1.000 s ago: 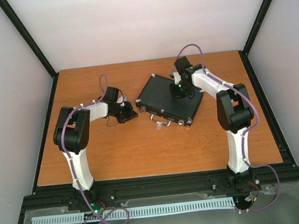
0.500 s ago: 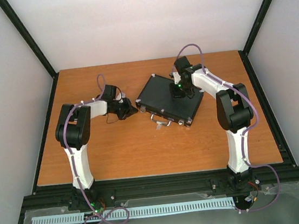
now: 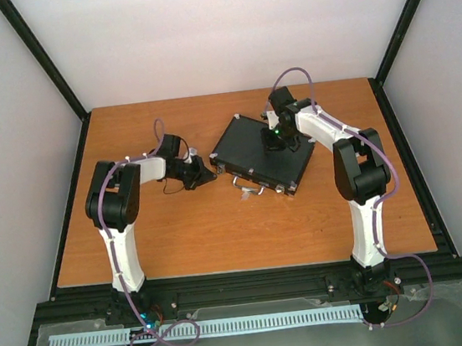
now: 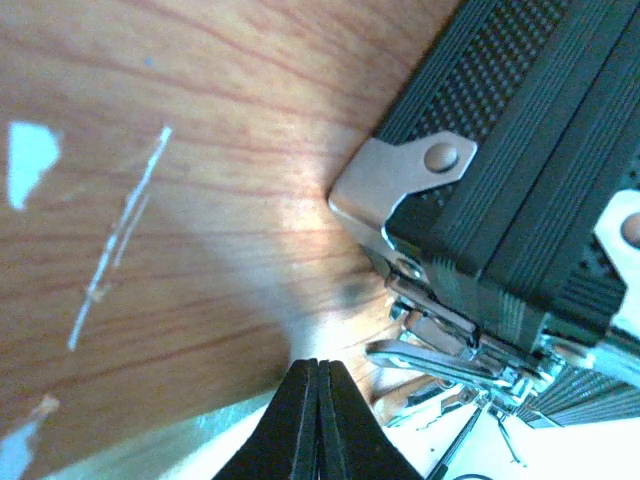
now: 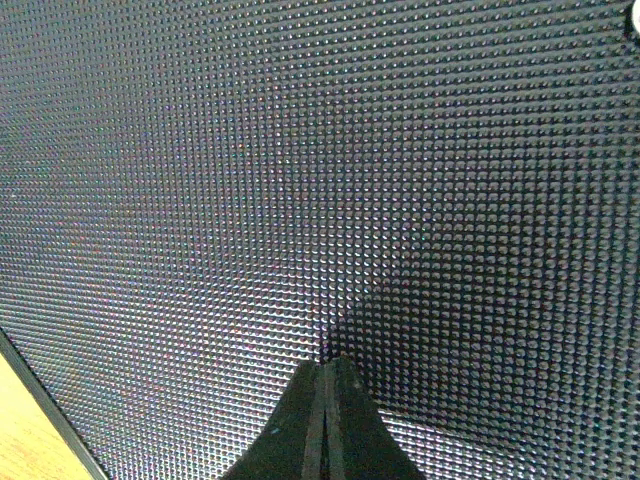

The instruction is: Pack up texas hold em set

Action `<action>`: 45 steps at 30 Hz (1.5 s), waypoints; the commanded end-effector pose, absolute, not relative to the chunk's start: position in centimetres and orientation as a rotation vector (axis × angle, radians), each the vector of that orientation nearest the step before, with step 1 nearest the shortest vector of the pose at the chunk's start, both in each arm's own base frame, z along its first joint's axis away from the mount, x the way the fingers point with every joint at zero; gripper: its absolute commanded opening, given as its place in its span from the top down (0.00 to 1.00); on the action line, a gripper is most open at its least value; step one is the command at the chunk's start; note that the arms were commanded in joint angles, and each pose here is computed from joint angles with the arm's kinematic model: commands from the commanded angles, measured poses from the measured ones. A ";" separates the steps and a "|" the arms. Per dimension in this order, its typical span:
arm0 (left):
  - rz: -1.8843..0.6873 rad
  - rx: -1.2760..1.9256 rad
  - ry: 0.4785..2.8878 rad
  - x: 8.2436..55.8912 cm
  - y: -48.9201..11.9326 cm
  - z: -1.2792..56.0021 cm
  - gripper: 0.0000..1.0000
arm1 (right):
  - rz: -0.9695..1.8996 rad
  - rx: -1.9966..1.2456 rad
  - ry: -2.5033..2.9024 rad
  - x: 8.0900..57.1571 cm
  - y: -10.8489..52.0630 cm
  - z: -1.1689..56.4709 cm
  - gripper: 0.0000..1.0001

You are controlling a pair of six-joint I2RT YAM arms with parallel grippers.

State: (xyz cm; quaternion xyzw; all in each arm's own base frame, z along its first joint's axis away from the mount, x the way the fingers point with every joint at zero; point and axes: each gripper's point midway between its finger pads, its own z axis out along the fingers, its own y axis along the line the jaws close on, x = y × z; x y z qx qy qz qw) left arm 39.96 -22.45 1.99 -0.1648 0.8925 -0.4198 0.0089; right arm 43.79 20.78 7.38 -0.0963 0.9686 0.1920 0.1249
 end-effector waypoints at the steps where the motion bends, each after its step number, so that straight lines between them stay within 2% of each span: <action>1: -1.350 -0.414 2.752 40.2 -22.8 4.8 0.99 | 0.427 -0.248 3.126 38.8 18.8 -1.5 0.97; 28: -1.375 -0.544 2.761 42.7 -24.2 2.0 0.99 | 0.426 -0.243 3.150 38.6 18.7 -2.2 0.97; 38: -1.261 -0.437 2.859 39.0 -22.6 2.5 0.99 | 0.436 -0.238 3.144 38.4 18.8 -2.1 0.97; 45: -1.266 -0.306 2.816 39.4 -22.9 5.4 0.99 | 0.456 -0.240 3.141 38.5 19.0 -2.0 0.97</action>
